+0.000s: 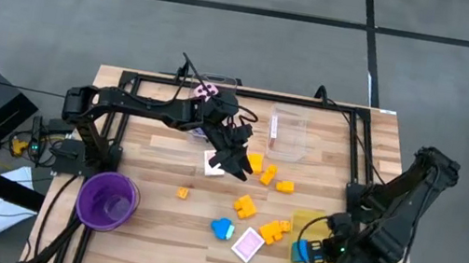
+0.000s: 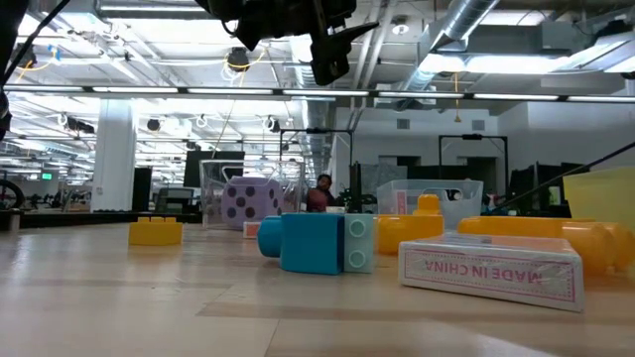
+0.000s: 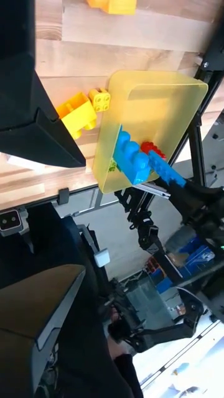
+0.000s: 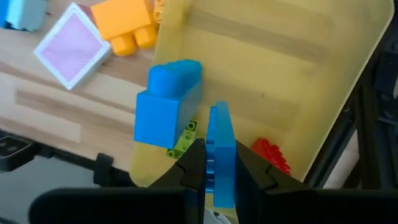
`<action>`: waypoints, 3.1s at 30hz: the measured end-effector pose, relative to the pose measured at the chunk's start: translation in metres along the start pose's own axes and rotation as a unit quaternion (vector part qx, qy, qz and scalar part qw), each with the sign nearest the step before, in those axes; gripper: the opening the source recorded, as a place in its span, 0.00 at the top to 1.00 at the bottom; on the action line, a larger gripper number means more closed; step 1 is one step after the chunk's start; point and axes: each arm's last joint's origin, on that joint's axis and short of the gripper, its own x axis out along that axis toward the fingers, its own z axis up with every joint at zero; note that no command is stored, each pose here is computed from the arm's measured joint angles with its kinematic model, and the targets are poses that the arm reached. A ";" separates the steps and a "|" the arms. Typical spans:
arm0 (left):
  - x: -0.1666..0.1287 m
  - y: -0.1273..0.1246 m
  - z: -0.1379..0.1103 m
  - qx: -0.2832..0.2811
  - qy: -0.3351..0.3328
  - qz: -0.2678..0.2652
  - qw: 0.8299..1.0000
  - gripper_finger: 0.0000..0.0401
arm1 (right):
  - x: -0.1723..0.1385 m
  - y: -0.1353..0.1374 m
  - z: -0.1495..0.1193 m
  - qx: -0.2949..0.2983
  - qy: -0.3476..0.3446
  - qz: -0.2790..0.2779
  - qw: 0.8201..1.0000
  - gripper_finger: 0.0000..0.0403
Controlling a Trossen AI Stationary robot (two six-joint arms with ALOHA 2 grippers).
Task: Pick & Place Toys
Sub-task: Put the top blue game piece into the bin, then put the blue game piece into the bin
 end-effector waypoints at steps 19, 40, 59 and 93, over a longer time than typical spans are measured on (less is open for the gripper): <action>0.005 -0.004 -0.003 0.002 0.007 -0.006 1.000 0.37 | 0.056 0.029 -0.012 0.026 0.000 -0.051 0.998 0.90; 0.005 -0.004 -0.003 0.001 0.007 -0.006 1.000 0.39 | 0.063 0.030 -0.016 0.019 -0.016 -0.054 0.998 0.85; 0.006 -0.005 -0.003 -0.002 0.008 -0.007 1.000 0.40 | 0.058 0.026 -0.017 0.003 -0.029 -0.042 0.999 0.77; 0.006 -0.005 -0.003 0.000 0.007 -0.007 1.000 0.40 | 0.008 0.007 0.002 -0.013 -0.100 0.041 0.994 0.52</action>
